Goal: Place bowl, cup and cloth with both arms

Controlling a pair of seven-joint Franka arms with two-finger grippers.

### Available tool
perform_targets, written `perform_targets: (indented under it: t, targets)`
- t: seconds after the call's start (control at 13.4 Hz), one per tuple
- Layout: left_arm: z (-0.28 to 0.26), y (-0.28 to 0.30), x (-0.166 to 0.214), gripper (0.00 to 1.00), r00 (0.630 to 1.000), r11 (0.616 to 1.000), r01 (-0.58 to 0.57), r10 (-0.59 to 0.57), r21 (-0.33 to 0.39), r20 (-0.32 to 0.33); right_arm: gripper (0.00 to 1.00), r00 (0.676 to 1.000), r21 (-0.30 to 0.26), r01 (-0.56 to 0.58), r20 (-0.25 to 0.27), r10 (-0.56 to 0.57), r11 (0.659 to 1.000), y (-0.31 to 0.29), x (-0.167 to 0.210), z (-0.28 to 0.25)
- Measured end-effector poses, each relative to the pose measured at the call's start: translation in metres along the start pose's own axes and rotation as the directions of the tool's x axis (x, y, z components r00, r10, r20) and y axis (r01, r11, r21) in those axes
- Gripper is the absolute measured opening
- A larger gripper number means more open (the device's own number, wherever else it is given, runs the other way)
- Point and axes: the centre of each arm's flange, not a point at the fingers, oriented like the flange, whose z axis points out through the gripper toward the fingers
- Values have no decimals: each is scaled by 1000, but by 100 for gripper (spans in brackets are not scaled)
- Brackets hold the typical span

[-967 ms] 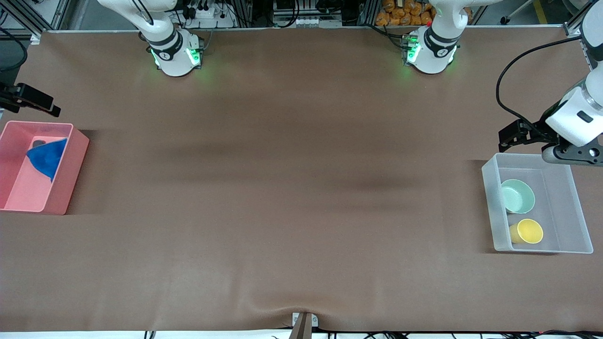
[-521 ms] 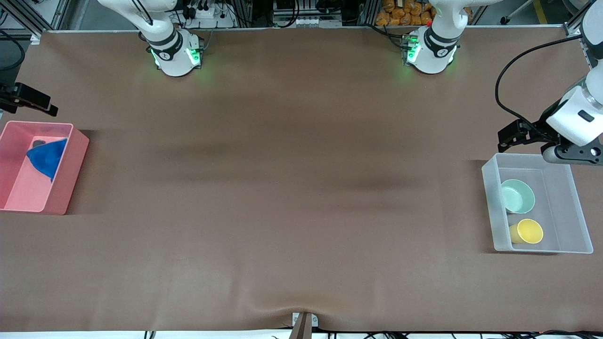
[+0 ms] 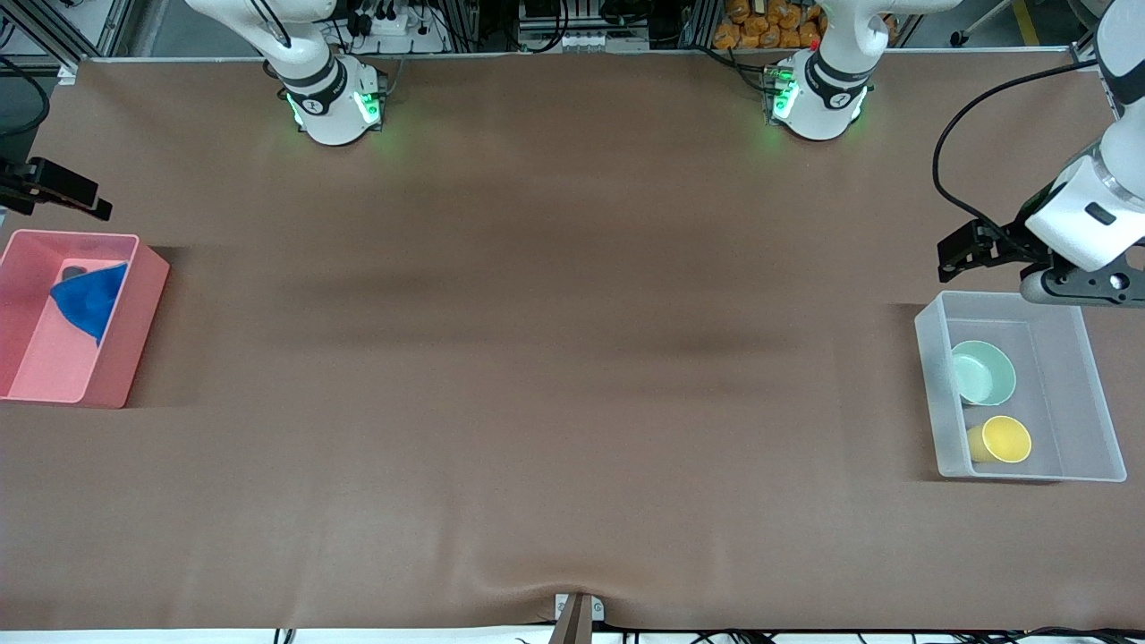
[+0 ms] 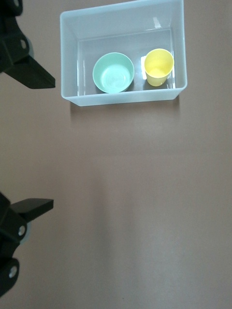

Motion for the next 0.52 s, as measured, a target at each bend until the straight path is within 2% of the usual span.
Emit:
perform_targets:
  t: [0.52]
  targets:
    - [-19, -6, -12, 100, 1000, 1000, 12, -12, -7, -13, 100, 1000, -13, -13, 0, 13, 1000, 7, 0, 0]
